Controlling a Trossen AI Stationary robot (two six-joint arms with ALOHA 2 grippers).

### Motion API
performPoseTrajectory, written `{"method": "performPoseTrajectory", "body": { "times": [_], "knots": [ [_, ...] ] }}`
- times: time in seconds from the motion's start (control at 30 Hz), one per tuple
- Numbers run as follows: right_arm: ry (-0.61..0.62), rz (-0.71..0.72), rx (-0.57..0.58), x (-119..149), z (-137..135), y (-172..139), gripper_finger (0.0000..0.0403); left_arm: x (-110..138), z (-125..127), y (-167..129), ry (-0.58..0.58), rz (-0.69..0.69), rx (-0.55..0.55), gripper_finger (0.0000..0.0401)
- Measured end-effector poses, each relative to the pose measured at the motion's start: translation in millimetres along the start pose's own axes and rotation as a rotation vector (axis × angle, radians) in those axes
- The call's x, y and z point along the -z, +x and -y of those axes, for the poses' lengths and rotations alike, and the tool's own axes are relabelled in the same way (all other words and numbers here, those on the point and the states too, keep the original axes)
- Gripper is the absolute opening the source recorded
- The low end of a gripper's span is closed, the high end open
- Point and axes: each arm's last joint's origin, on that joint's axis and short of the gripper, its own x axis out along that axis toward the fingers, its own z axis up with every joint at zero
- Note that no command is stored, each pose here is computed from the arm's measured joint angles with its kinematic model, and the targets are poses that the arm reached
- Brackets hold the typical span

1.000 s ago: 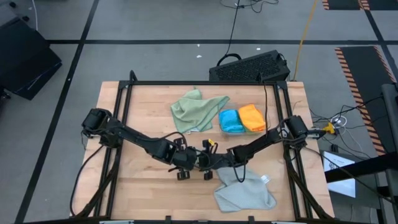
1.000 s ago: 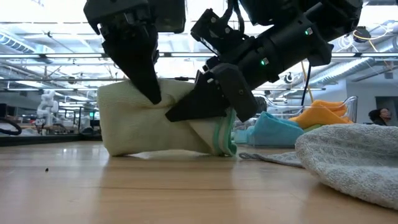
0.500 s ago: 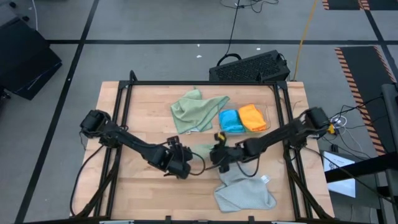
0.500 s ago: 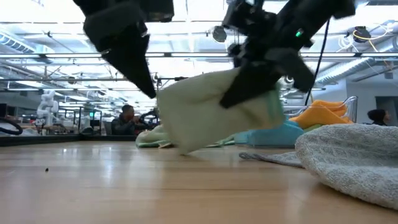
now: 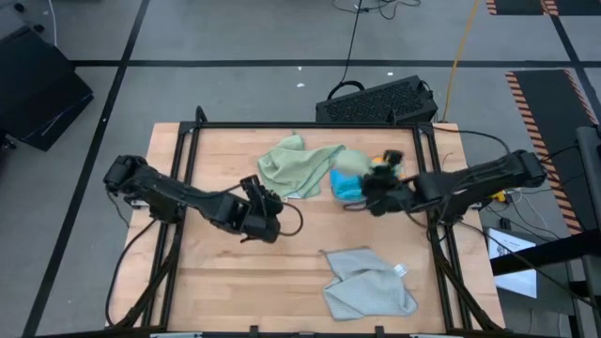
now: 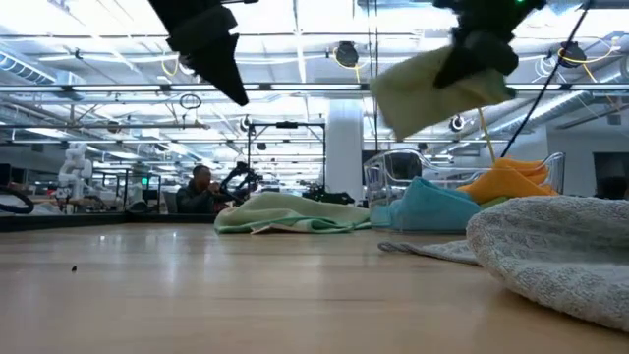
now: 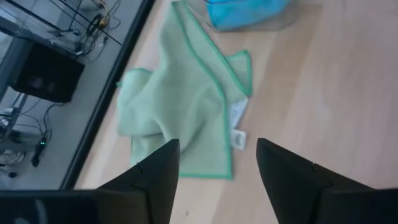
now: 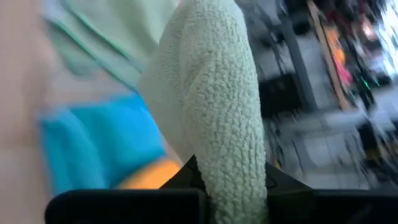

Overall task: Fold microfiber towels
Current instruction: Put the folded light green microfiber cloth into the transparent bin

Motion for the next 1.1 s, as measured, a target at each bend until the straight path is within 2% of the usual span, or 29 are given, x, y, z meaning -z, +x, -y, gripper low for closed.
{"method": "performPoseTrajectory", "body": {
  "times": [0.17, 0.37, 0.5, 0.67, 0.83, 0.93, 1.1],
  "knots": [
    [0.061, -0.119, 0.099, 18, 22, 5, 0.0021, -13, -9, 12, -0.022, 0.048, -0.006, 0.0201],
    [0.140, -0.118, 0.060, 12, 17, 20, 0.0021, -46, -21, 24, -0.024, 0.257, -0.004, 0.0198],
    [0.171, -0.090, 0.055, 10, 17, 21, 0.0022, -67, -32, 27, 0.059, 0.407, 0.012, 0.0216],
    [0.250, -0.089, 0.028, 10, 16, 21, 0.0022, -87, -48, 39, 0.126, 0.602, 0.138, 0.0258],
    [0.309, -0.054, -0.017, -1, 11, 30, 0.0022, -90, -51, 70, 0.176, 0.593, 0.111, 0.0285],
    [0.313, -0.069, -0.035, -5, 4, 40, 0.0022, -89, -54, 88, 0.131, 0.556, 0.074, 0.0283],
    [0.327, -0.171, 0.005, -3, -5, 63, 0.0022, -80, -63, 104, 0.042, 0.419, 0.013, 0.0260]
  ]
}}
